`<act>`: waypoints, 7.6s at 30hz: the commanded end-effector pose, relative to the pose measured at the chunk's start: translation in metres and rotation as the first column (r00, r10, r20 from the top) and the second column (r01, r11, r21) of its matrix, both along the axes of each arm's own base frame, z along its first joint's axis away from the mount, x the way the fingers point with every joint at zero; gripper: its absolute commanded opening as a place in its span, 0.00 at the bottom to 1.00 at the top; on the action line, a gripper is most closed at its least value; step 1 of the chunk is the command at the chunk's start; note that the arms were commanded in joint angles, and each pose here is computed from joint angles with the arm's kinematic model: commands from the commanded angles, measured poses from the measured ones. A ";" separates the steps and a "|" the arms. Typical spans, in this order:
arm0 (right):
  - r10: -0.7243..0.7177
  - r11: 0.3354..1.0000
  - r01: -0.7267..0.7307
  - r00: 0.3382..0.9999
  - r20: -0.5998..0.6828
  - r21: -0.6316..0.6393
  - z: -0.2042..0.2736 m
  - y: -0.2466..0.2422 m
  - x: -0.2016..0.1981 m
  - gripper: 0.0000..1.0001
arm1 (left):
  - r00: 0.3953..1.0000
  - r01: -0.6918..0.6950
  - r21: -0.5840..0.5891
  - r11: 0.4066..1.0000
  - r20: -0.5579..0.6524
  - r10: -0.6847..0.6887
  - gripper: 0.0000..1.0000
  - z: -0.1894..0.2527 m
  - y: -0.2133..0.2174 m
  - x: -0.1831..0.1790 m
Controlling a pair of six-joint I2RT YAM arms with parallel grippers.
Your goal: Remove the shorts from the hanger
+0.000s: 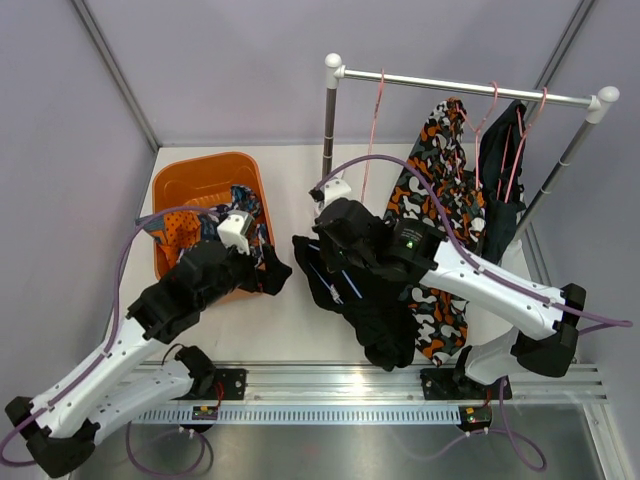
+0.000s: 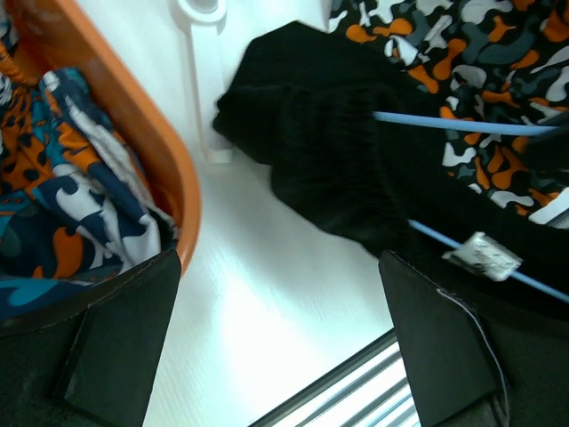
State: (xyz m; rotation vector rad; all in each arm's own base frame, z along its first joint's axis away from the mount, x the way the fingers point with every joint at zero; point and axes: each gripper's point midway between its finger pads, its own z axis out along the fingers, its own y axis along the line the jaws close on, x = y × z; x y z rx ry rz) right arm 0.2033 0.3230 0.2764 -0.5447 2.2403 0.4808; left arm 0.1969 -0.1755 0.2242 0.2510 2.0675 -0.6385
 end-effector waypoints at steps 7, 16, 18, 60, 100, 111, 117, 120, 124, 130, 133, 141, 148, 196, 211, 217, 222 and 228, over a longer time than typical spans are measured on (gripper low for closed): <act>-0.083 0.991 0.071 0.991 0.103 0.115 0.047 0.027 0.012 0.00 | 0.989 -0.101 -0.095 0.990 0.097 0.110 0.99 0.054 -0.026 0.021; -0.084 0.989 0.068 0.990 0.116 0.131 0.055 0.030 0.009 0.00 | 0.976 -0.196 -0.037 0.980 0.090 0.198 0.88 0.046 -0.031 0.035; -0.084 0.988 0.067 0.989 0.118 0.139 0.058 0.027 0.007 0.00 | 0.970 -0.219 -0.033 0.975 0.099 0.221 0.79 0.046 -0.028 0.037; -0.041 0.980 0.013 0.990 0.134 0.199 0.084 -0.003 -0.031 0.00 | 0.919 -0.383 0.080 0.920 0.137 0.371 0.00 0.066 -0.009 0.090; -0.307 0.935 0.216 0.891 0.334 0.282 0.140 -0.065 0.007 0.00 | 0.979 0.148 -0.057 0.987 0.147 -0.138 0.00 0.055 -0.122 -0.008; -0.446 0.890 0.359 0.812 0.376 0.280 0.158 -0.102 0.064 0.00 | 0.757 0.532 0.000 0.847 0.447 -0.476 0.00 0.146 -0.165 -0.127; -0.500 0.865 0.424 0.762 0.410 0.268 0.164 -0.120 0.080 0.00 | 0.606 0.649 0.127 0.750 0.509 -0.612 0.00 0.171 -0.174 -0.169; -0.527 0.850 0.451 0.740 0.417 0.273 0.170 -0.133 0.082 0.00 | 0.611 0.619 0.150 0.771 0.524 -0.593 0.00 0.176 -0.171 -0.163; -0.558 0.829 0.455 0.714 0.423 0.326 0.187 -0.154 0.070 0.00 | 0.698 0.437 0.152 0.886 0.564 -0.441 0.00 0.189 -0.149 -0.128; -0.532 0.831 0.381 0.756 0.381 0.405 0.203 -0.173 0.039 0.00 | 0.736 0.261 0.091 0.961 0.626 -0.259 0.00 0.262 -0.105 -0.083; -0.519 0.831 0.361 0.778 0.354 0.424 0.199 -0.179 0.027 0.00 | 0.717 0.168 0.066 0.984 0.677 -0.168 0.00 0.316 -0.088 -0.061; -0.486 0.839 0.349 0.826 0.286 0.416 0.167 -0.186 0.008 0.00 | 0.539 -0.383 -0.110 0.917 0.780 0.318 0.00 0.450 0.017 0.016; -0.481 0.848 0.366 0.836 0.264 0.383 0.146 -0.201 -0.005 0.00 | 0.316 -0.609 -0.349 0.712 0.717 0.622 0.00 0.492 0.135 0.014; -0.498 0.867 0.449 0.808 0.314 0.218 0.121 -0.201 0.016 0.00 | 0.817 -0.577 -0.332 0.747 -0.231 0.529 0.99 0.050 0.134 0.203; -0.603 0.793 0.588 0.725 0.333 0.157 0.144 -0.215 0.125 0.00 | 0.924 -0.327 -0.250 0.911 0.118 0.364 0.99 0.130 0.098 0.091; -0.628 0.771 0.616 0.696 0.347 0.160 0.162 -0.211 0.175 0.00 | 0.923 -0.333 -0.162 0.929 0.143 0.356 0.99 0.096 0.105 0.064; -0.616 0.779 0.609 0.702 0.357 0.148 0.167 -0.195 0.211 0.00 | 0.925 -0.312 -0.159 0.937 0.177 0.337 0.99 0.083 0.104 0.040; -0.614 0.782 0.603 0.703 0.358 0.158 0.168 -0.187 0.241 0.00 | 0.912 -0.343 -0.126 0.931 0.191 0.363 0.99 0.059 0.113 0.027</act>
